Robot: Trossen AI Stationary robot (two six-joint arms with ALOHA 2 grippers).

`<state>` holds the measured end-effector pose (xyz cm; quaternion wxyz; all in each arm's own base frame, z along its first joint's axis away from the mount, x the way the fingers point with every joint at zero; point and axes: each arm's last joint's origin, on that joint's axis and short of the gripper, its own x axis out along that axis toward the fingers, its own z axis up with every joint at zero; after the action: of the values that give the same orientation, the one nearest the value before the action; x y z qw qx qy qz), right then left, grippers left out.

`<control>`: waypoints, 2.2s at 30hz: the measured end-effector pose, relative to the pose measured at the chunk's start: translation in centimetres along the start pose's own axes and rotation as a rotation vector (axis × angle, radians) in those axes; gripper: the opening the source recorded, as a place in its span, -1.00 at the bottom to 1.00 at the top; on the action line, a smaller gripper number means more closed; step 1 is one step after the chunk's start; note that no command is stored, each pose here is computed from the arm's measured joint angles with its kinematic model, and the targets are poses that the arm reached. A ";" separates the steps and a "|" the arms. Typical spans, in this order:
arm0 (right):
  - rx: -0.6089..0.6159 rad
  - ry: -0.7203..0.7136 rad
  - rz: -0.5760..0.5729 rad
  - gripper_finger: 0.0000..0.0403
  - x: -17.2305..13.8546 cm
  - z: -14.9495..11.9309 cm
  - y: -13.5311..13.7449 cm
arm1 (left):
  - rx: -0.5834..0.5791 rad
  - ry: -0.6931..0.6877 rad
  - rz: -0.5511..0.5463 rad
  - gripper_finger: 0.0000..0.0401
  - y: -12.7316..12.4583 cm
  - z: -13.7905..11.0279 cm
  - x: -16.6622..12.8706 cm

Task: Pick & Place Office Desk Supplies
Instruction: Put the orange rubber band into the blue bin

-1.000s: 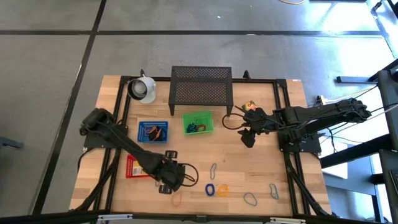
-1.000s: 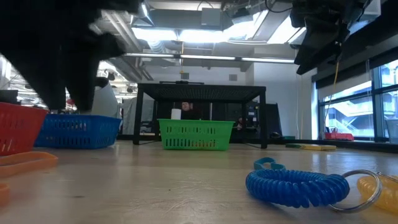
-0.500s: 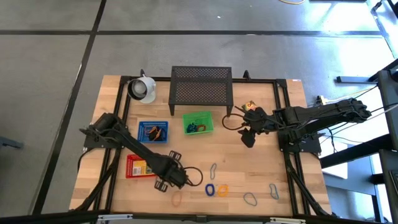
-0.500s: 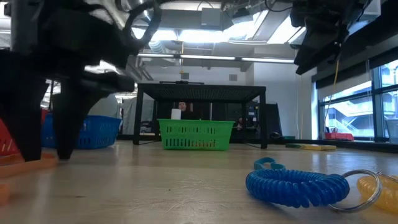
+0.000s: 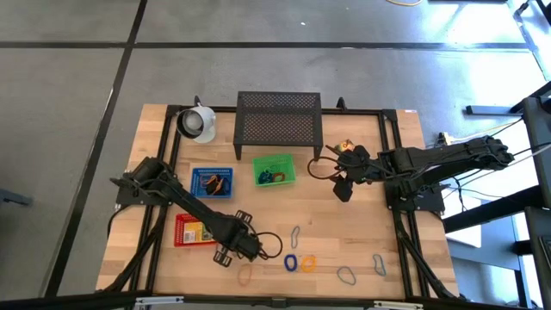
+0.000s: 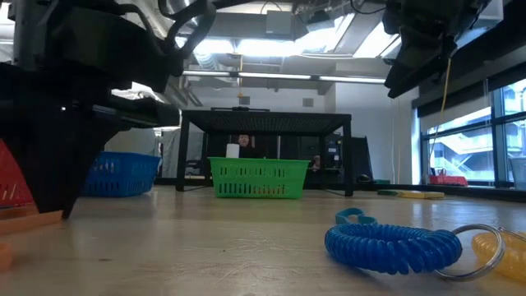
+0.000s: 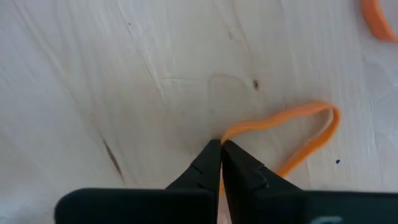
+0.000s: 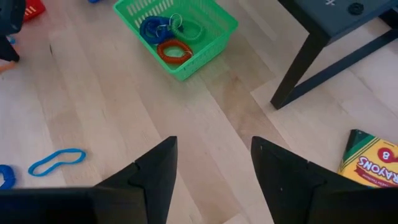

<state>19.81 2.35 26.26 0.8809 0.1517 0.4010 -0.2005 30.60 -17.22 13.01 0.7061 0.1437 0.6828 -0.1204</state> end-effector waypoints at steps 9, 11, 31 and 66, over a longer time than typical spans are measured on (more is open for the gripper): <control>-0.002 -0.003 -0.003 0.02 0.0 0.0 0.0 | -0.079 -0.172 0.080 -0.99 1.2 0.7 -3.2; -0.001 -0.011 -0.013 0.02 0.0 0.0 0.0 | -0.119 -0.291 0.132 -0.99 1.8 1.0 -5.2; 0.046 -0.062 0.011 0.02 0.0 0.5 0.3 | -0.346 -1.334 0.491 -0.98 8.2 2.5 -20.3; 0.304 -0.324 -0.098 0.02 -0.3 2.0 0.3 | -1.145 -0.458 0.325 -0.98 7.5 -17.9 -10.7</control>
<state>21.10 1.82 27.81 0.8900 0.2288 0.2263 -0.3230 16.29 -3.97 23.52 0.8085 -0.1841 0.4400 0.3448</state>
